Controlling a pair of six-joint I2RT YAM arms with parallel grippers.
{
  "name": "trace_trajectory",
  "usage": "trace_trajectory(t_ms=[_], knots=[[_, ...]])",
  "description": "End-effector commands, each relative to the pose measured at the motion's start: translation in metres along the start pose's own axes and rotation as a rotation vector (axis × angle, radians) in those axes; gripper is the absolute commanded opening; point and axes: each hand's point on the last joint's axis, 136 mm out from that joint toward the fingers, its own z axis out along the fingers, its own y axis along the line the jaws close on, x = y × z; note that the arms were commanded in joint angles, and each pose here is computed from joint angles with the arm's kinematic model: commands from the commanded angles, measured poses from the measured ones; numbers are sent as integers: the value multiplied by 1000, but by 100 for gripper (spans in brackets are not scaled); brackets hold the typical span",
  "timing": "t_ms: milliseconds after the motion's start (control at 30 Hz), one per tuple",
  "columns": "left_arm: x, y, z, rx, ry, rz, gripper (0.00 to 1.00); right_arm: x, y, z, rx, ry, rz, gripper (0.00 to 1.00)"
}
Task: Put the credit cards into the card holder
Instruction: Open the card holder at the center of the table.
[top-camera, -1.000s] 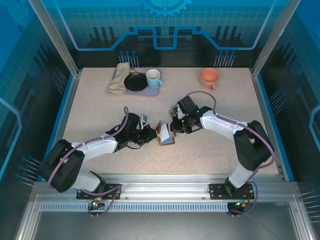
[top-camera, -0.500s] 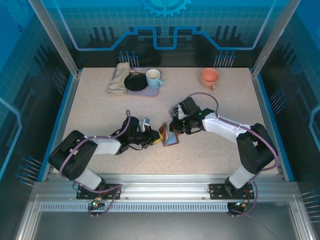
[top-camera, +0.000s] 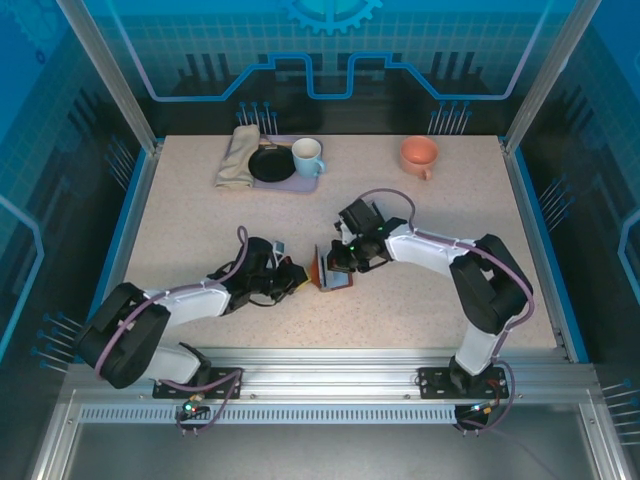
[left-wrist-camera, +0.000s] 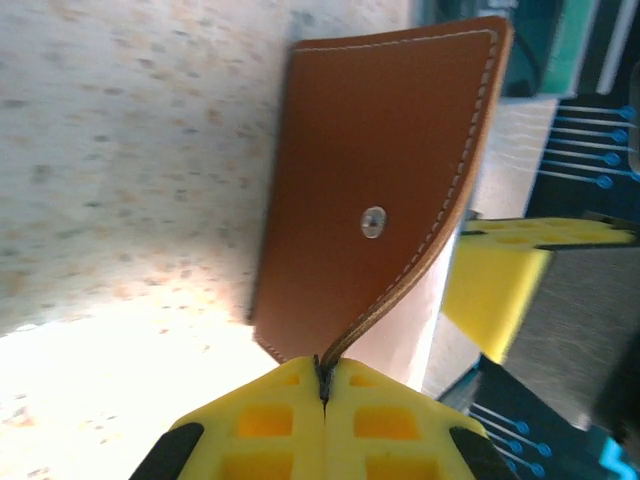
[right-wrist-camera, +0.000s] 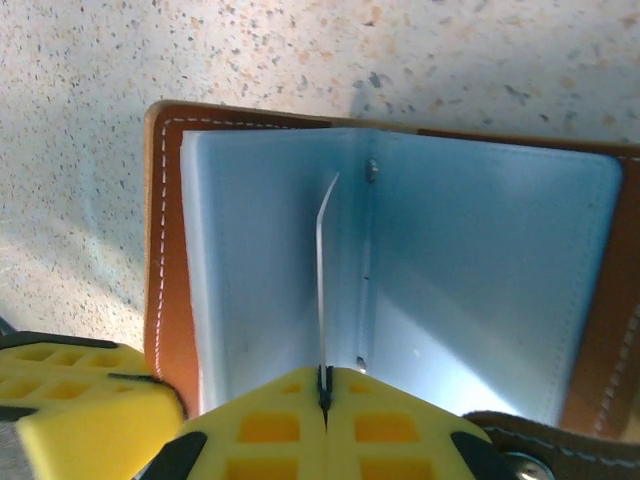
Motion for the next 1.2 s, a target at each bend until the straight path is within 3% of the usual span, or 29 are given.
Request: trace_trajectory(t_ms=[0,67,333,467,800,1167], knots=[[8,64,-7,-227,-19,-79,3,4,10,4,39,20,-53,1],[8,67,-10,-246,-22,-77,8,6,7,8,86,29,-65,1],[0,46,-22,-249,-46,32,49,13,-15,18,167,56,-48,0],[-6,43,-26,-250,-58,48,57,14,-24,16,187,52,-39,0],[-17,23,-9,-209,33,77,61,12,-26,10,115,37,-2,0],[-21,27,7,-246,77,78,64,5,-24,-8,76,-8,5,0]])
